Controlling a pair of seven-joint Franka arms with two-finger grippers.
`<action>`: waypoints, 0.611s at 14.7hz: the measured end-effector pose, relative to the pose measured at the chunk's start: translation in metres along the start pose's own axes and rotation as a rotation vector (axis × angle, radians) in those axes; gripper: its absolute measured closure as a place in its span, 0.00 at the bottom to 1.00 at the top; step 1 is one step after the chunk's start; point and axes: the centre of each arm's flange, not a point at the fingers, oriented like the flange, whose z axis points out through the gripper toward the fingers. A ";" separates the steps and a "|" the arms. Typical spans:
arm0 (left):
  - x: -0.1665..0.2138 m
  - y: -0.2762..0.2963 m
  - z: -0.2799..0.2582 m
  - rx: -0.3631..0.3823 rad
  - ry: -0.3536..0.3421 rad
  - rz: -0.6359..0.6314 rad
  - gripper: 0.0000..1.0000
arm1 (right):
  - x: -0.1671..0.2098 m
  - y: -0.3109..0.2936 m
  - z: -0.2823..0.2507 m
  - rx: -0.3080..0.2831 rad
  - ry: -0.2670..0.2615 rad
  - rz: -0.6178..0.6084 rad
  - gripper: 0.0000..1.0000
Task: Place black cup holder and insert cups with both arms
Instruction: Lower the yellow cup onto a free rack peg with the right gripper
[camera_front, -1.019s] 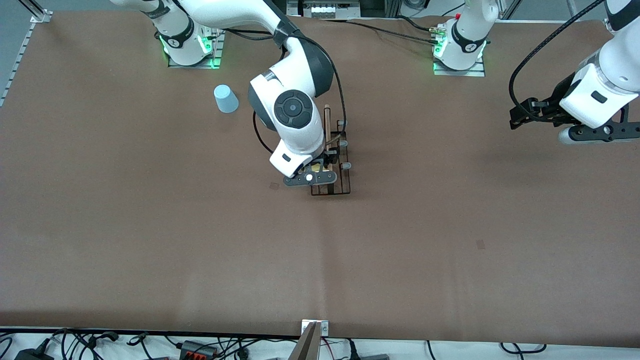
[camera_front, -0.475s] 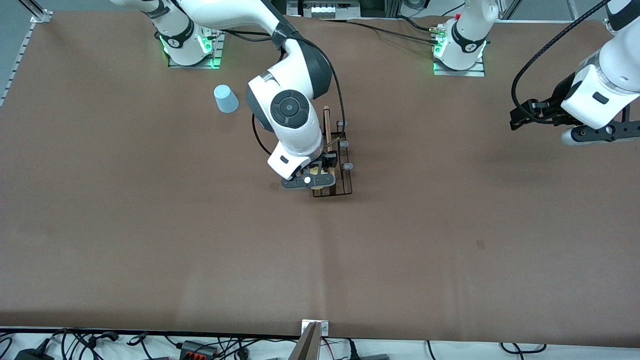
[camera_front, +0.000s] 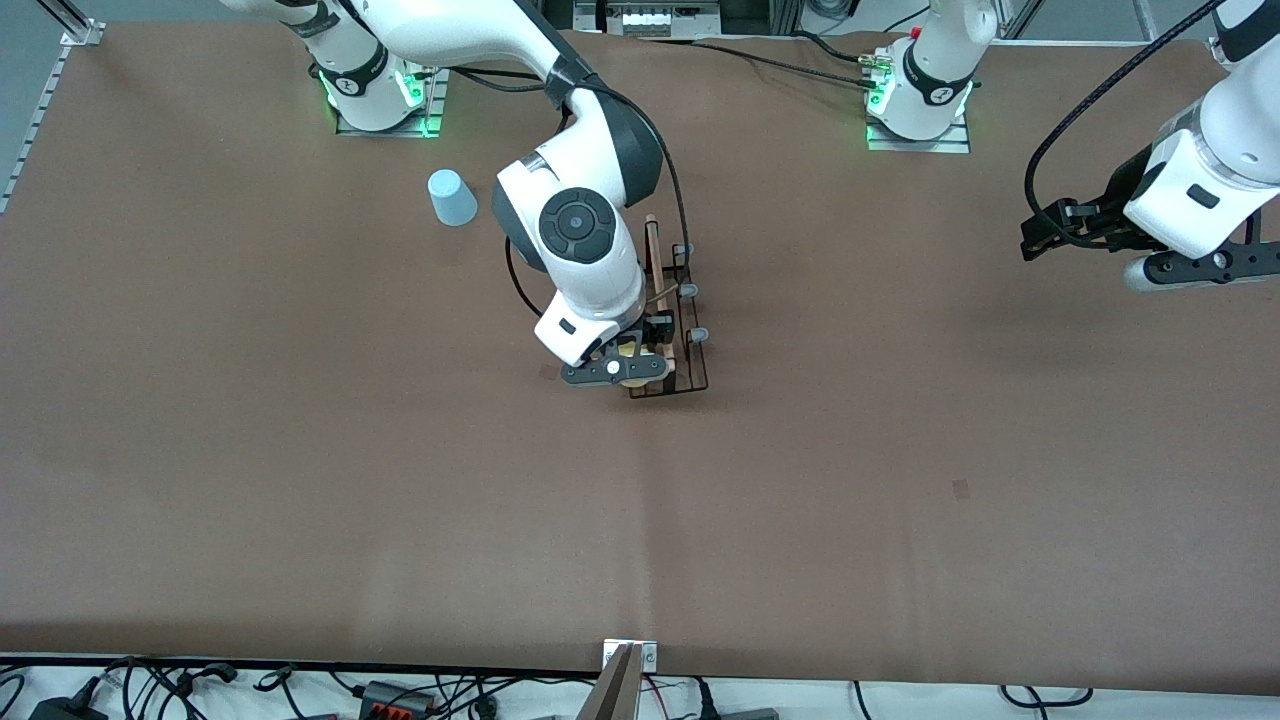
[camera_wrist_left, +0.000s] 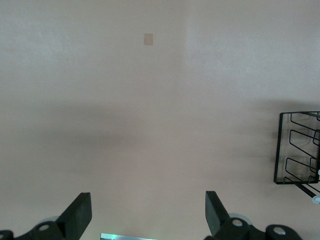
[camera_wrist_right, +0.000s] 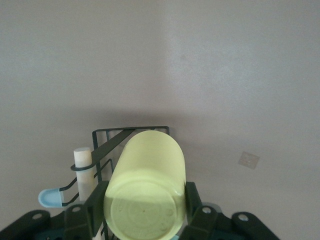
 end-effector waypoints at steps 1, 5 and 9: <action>0.000 -0.001 0.000 0.000 0.000 -0.001 0.00 | 0.000 0.001 0.002 -0.003 -0.003 0.001 0.34; 0.001 -0.002 0.000 0.000 0.000 -0.004 0.00 | -0.001 0.003 0.012 -0.015 -0.013 0.002 0.34; 0.001 -0.002 0.000 0.000 0.000 -0.004 0.00 | -0.003 0.002 0.013 -0.024 -0.011 -0.006 0.34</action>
